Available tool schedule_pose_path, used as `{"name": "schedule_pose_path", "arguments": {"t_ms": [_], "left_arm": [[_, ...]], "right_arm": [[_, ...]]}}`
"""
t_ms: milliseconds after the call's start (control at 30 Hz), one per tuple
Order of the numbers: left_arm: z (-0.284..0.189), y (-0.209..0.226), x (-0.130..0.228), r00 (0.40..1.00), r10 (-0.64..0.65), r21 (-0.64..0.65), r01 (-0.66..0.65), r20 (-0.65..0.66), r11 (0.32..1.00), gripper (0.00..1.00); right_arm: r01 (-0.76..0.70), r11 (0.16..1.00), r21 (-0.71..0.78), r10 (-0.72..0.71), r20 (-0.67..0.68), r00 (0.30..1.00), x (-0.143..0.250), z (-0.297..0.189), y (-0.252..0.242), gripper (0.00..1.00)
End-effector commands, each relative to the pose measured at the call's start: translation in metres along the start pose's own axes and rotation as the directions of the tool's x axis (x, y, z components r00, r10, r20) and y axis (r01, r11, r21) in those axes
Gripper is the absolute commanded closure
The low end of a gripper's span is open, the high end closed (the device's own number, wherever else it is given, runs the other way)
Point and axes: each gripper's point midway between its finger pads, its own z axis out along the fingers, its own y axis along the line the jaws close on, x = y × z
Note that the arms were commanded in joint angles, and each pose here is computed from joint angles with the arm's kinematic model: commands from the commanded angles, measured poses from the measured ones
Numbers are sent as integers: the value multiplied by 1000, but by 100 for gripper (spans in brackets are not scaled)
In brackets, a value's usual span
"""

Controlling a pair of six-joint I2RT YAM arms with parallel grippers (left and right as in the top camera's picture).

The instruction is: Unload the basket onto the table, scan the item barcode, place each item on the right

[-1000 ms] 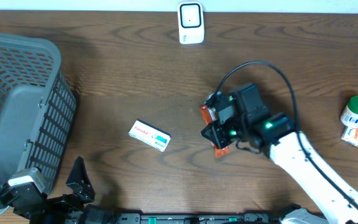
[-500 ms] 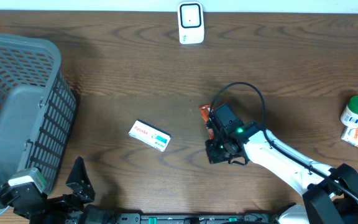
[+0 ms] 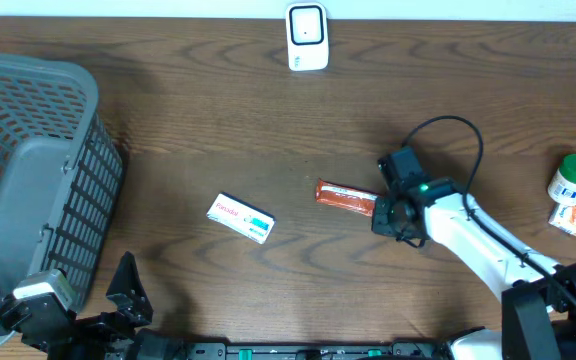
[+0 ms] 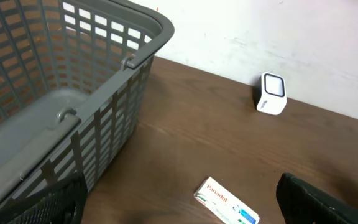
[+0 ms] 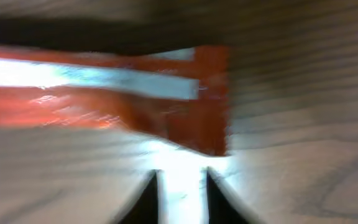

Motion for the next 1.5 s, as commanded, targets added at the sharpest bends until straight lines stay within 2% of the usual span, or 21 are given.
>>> {"name": "schedule_pose_path", "arguments": {"t_ms": [0, 33, 67, 200, 367, 500, 667, 900, 1067, 1467], "left_arm": [[0, -1, 0, 1000, -2, 7, 2, 1, 1000, 3], [0, -1, 0, 1000, -2, 7, 2, 1, 1000, 3], [0, -1, 0, 1000, -2, 7, 2, 1, 1000, 3], [0, -1, 0, 1000, -2, 7, 2, 1, 1000, 2], [0, -1, 0, 1000, -2, 7, 2, 1, 1000, 3], [0, -1, 0, 1000, -2, 7, 2, 1, 1000, 3], [0, -1, 0, 1000, -2, 7, 2, 1, 1000, 3], [0, -1, 0, 1000, -2, 7, 2, 1, 1000, 3], [0, -1, 0, 1000, -2, 7, 2, 1, 1000, 3], [0, -1, 0, 1000, -2, 7, 2, 1, 1000, 3]], "right_arm": [[-29, 962, -273, 24, -23, 999, -13, -42, 46, 39], [-37, 948, -316, 28, -33, 999, -13, -51, 52, 12], [-66, 939, -338, 54, -44, 998, -13, -58, 54, 1], [-262, 919, -295, 236, -121, 964, -4, -58, 44, 1], [-459, 868, -190, 418, -222, 881, 24, -25, 28, 1], [-609, 783, -127, 567, -257, 783, 43, -2, 17, 1], [-751, 653, -101, 729, -187, 659, 44, 25, 1, 1], [-852, 499, -157, 854, -82, 515, 23, 35, -11, 1], [-866, 476, -156, 873, -34, 486, 19, 36, -18, 1], [-899, 403, -169, 909, -38, 415, 14, 35, -18, 2]]}}
